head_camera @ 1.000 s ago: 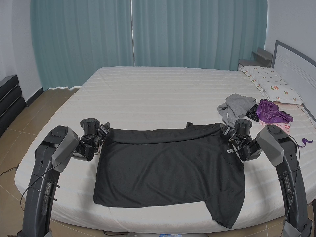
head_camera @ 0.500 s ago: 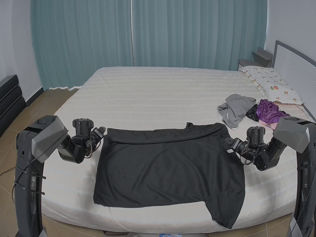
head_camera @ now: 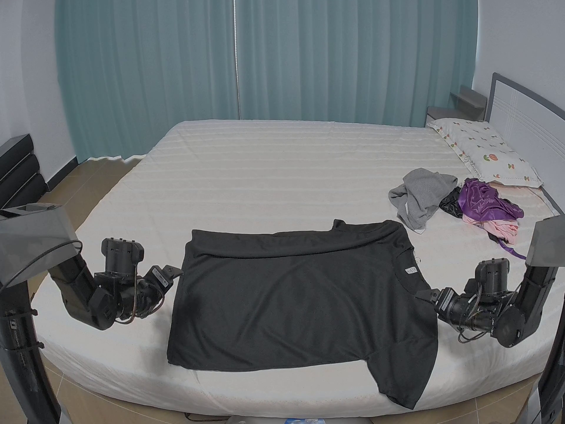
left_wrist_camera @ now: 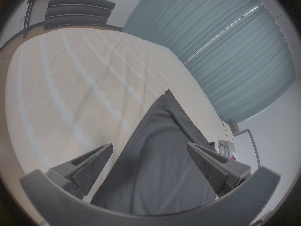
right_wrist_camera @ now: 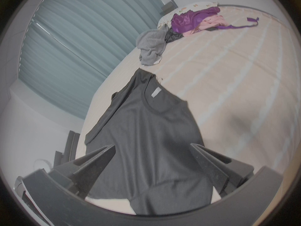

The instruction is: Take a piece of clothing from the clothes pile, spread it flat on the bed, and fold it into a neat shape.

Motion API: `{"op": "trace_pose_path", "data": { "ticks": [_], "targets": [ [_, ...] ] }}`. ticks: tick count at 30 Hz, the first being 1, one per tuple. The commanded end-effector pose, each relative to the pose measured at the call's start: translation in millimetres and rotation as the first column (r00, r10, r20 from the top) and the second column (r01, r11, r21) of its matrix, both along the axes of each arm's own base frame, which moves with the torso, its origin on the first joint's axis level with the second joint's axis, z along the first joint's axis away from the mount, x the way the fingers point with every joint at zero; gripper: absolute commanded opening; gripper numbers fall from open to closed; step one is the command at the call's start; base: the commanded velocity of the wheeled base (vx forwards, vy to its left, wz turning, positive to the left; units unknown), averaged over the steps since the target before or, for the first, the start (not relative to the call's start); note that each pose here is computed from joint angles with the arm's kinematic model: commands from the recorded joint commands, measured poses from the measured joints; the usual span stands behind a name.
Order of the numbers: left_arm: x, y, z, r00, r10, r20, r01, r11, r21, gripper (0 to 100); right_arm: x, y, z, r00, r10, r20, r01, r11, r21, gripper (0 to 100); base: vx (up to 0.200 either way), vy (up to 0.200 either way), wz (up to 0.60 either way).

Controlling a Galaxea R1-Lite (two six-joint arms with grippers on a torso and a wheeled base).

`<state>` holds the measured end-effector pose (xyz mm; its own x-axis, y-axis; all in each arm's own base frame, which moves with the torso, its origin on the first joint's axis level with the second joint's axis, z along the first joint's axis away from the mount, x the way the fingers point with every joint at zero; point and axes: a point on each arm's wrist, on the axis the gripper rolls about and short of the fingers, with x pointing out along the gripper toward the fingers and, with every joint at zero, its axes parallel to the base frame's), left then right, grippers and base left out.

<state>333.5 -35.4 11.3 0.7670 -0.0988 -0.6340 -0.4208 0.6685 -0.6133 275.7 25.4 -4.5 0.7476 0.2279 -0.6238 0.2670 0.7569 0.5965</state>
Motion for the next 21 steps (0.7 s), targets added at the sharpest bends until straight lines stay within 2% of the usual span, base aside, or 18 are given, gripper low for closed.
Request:
{"op": "trace_pose_path", "data": {
  "ticks": [1,2,6,10,13,17,21],
  "targets": [
    [-39.7,-8.9,16.0,0.998,-0.056,0.003,0.057,0.998,-0.04,100,-34.7,0.1,5.5,0.999,0.046,-0.028,-0.044,0.996,0.073,100,0.0,0.0,0.0],
    [-46.9,-11.5,10.4,0.998,-0.065,-0.023,0.064,0.997,-0.043,100,-42.6,4.1,2.1,0.997,0.065,-0.051,-0.06,0.994,0.096,100,0.0,0.0,0.0],
    [-52.1,-11.1,7.0,0.997,-0.066,-0.035,0.064,0.997,-0.045,100,-53.6,5.9,2.2,0.996,0.079,-0.046,-0.074,0.992,0.104,100,-0.2,0.0,0.0],
    [-55.4,-12.6,4.0,0.996,-0.074,-0.054,0.071,0.996,-0.059,100,-59.1,5.9,-7.4,0.992,0.09,-0.084,-0.081,0.991,0.108,100,-0.2,0.0,0.0],
    [-57.2,-12.7,3.1,0.995,-0.084,-0.062,0.079,0.994,-0.074,100,-61.1,6.0,-15.5,0.992,0.09,-0.092,-0.08,0.991,0.109,100,0.0,0.0,0.0],
    [-56.3,-12.4,1.3,0.994,-0.082,-0.067,0.077,0.994,-0.074,100,-62.0,5.2,-15.9,0.995,0.084,-0.047,-0.078,0.99,0.115,100,0.0,0.0,0.0],
    [-57.0,-12.7,1.5,0.994,-0.083,-0.067,0.079,0.994,-0.074,100,-62.2,5.5,-17.5,0.995,0.082,-0.056,-0.075,0.99,0.119,100,0.0,0.0,0.0]
  ]
}}
